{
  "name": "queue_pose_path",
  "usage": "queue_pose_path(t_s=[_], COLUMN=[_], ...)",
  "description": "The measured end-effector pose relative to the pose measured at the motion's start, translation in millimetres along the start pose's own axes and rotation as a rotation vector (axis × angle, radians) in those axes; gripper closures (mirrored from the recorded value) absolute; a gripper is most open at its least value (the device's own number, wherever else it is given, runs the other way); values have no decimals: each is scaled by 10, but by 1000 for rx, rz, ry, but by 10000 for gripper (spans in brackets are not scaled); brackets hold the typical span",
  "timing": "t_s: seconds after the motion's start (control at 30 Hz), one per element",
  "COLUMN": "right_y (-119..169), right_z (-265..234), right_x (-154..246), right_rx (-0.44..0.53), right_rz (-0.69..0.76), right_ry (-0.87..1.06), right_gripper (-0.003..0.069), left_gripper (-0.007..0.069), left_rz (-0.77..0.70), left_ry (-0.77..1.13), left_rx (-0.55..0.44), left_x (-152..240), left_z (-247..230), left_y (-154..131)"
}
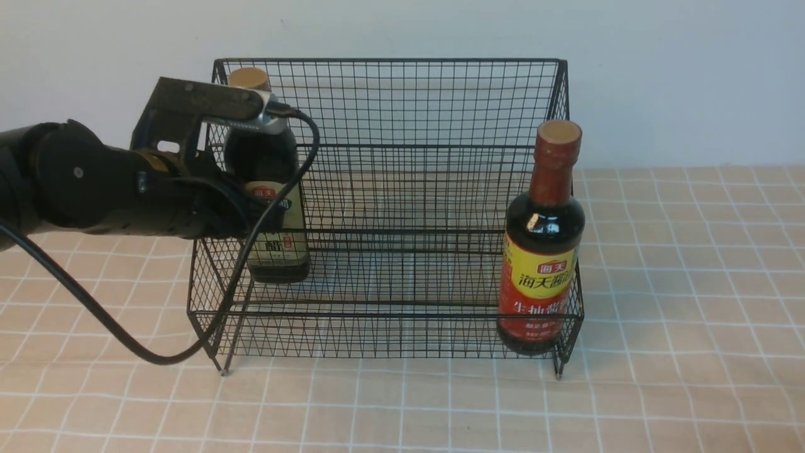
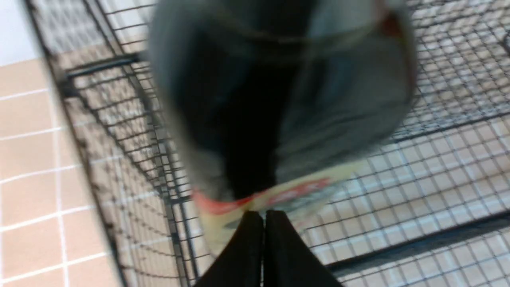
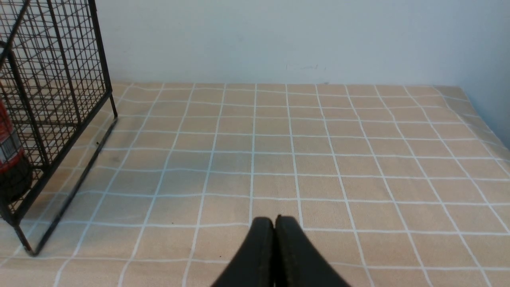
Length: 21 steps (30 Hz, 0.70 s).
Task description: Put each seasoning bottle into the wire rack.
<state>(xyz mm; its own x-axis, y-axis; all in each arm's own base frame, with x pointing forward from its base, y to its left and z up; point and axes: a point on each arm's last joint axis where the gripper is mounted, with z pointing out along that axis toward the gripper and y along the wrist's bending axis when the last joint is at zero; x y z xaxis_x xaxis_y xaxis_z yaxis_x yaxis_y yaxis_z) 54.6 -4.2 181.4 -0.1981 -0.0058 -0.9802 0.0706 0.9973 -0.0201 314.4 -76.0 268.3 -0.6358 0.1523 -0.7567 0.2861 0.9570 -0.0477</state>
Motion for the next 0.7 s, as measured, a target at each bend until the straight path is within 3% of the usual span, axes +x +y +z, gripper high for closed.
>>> queue_pose_path(t_s=[0.4,0.7], right_y=[0,0], right_z=[0,0], right_x=[0,0], right_rx=[-1,-1], right_rz=[1,1], right_ry=[0,0], right_gripper=[673,673], left_gripper=[632,632], left_rz=[-1,35], left_ry=[123,36], left_rx=[46,88], left_x=[78,16], left_z=[-191,-1068], left_y=[-37,-160])
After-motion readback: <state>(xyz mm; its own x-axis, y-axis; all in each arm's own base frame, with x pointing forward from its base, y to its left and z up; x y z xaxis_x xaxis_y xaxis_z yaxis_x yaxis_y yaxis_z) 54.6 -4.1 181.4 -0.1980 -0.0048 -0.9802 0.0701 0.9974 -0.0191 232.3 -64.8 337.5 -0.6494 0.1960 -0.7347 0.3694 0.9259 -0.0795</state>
